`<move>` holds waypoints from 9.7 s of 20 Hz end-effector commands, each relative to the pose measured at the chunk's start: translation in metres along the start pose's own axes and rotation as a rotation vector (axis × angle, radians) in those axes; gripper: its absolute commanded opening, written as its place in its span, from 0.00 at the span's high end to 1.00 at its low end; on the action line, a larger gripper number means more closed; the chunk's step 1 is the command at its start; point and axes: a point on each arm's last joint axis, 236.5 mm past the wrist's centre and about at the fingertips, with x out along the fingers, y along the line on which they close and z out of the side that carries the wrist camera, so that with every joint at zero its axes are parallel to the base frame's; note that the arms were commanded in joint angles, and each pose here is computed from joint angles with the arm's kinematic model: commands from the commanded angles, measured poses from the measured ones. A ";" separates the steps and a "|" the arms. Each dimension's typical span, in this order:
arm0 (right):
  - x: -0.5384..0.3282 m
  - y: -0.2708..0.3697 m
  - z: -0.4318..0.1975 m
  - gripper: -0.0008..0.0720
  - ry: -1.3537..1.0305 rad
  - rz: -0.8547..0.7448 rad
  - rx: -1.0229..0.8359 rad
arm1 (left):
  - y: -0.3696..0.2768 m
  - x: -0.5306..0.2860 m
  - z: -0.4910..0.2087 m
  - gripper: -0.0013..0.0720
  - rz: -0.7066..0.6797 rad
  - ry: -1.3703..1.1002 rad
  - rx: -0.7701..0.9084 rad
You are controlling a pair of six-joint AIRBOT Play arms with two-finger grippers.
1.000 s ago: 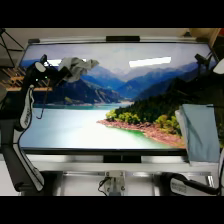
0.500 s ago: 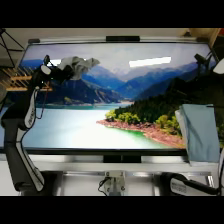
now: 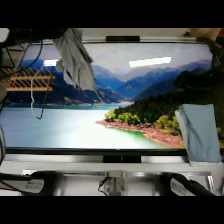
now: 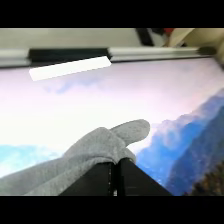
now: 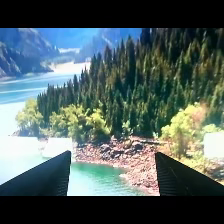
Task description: Fold the shirts.
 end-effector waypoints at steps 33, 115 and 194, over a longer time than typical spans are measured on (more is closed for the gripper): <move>0.170 -0.024 -0.178 0.05 0.622 0.192 0.055 | -0.103 -0.070 -0.494 0.16 -0.133 1.156 -0.622; 0.155 -0.085 0.028 0.11 0.124 -0.119 0.114 | 0.058 -0.120 -0.362 0.05 0.147 0.958 -0.769; 0.178 -0.005 0.130 0.90 -0.286 0.111 0.198 | 0.248 -0.099 -0.298 0.94 0.492 0.269 -0.652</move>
